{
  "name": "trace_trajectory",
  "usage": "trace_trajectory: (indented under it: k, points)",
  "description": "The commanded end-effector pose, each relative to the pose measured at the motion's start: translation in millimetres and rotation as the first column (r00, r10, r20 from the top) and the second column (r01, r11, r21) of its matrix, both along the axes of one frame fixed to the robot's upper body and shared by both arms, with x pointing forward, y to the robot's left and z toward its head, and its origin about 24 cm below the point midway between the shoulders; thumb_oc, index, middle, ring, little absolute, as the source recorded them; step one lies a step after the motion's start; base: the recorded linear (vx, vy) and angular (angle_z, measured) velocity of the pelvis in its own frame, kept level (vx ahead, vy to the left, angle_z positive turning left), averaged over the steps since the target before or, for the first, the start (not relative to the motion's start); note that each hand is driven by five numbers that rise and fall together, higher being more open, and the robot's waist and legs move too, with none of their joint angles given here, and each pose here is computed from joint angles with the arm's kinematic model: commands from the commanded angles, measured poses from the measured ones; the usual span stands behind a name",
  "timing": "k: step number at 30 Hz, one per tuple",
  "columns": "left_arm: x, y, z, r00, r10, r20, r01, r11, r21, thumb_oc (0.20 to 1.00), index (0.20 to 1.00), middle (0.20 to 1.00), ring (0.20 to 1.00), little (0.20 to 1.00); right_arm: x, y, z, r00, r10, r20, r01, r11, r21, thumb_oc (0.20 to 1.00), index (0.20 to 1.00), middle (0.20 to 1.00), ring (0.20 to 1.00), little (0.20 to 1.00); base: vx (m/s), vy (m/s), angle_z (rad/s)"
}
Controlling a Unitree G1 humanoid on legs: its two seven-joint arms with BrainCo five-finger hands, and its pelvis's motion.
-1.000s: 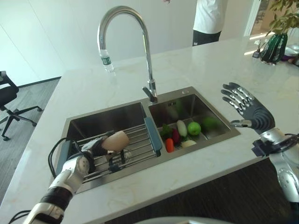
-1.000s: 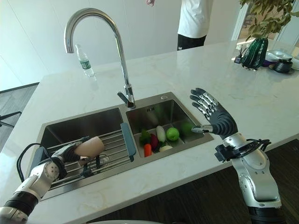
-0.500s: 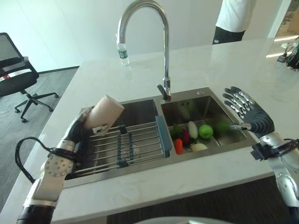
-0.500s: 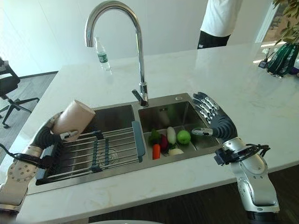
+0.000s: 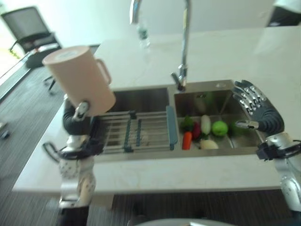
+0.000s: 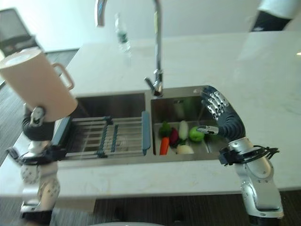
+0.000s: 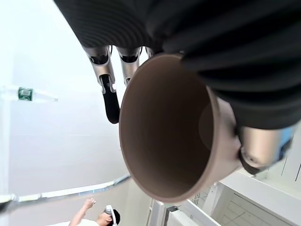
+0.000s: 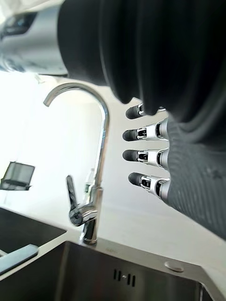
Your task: Place the dishes in the dishwasher.
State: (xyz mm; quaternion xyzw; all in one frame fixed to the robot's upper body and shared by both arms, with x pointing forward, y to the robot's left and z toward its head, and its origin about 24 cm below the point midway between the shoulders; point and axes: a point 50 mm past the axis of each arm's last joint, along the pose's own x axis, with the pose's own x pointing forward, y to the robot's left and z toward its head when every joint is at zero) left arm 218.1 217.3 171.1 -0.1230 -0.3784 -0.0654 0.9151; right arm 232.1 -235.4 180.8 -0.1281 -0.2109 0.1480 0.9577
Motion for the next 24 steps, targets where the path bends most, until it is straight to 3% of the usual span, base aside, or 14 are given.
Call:
trace_trajectory:
  k: [1,8,12,14,16,24]
  points:
    - [-8,2,33,0.982,-0.031,0.186,0.016,0.997,0.08,0.2,0.2,0.2,0.2,0.2,-11,-3,24,0.978,-0.018,0.206,0.003,0.997,0.073,1.0,1.0,1.0,1.0,1.0,-0.45,0.152,-0.03]
    - [-7,-11,30,0.977,-0.147,0.158,0.126,0.983,0.134,0.2,0.2,0.2,0.2,0.2,-13,-2,15,0.98,-0.063,0.191,0.041,0.993,0.115,1.0,1.0,1.0,1.0,1.0,-0.26,0.304,0.3]
    - [-6,-10,32,0.979,-0.128,0.157,0.108,0.986,0.129,0.2,0.2,0.2,0.2,0.2,-13,7,11,0.982,-0.029,0.188,0.009,0.994,0.107,1.0,1.0,1.0,1.0,1.0,-0.32,0.183,0.09]
    - [-1,-11,36,0.976,-0.156,0.153,0.137,0.982,0.128,0.2,0.2,0.2,0.2,0.2,-18,3,17,0.976,-0.046,0.212,0.017,0.99,0.138,1.0,1.0,1.0,1.0,1.0,-0.39,-0.089,0.59]
    - [7,-31,42,0.966,-0.209,0.155,0.19,0.973,0.132,0.2,0.2,0.2,0.2,0.2,-28,4,21,0.963,-0.064,0.263,0.021,0.986,0.163,1.0,1.0,1.0,1.0,1.0,-0.38,-0.246,1.15]
    - [1,-22,31,0.97,-0.2,0.137,0.193,0.979,0.059,0.2,0.2,0.2,0.2,0.2,-22,27,28,0.953,0.011,0.302,-0.067,0.983,0.174,1.0,1.0,1.0,1.0,1.0,-0.1,-0.233,0.49]
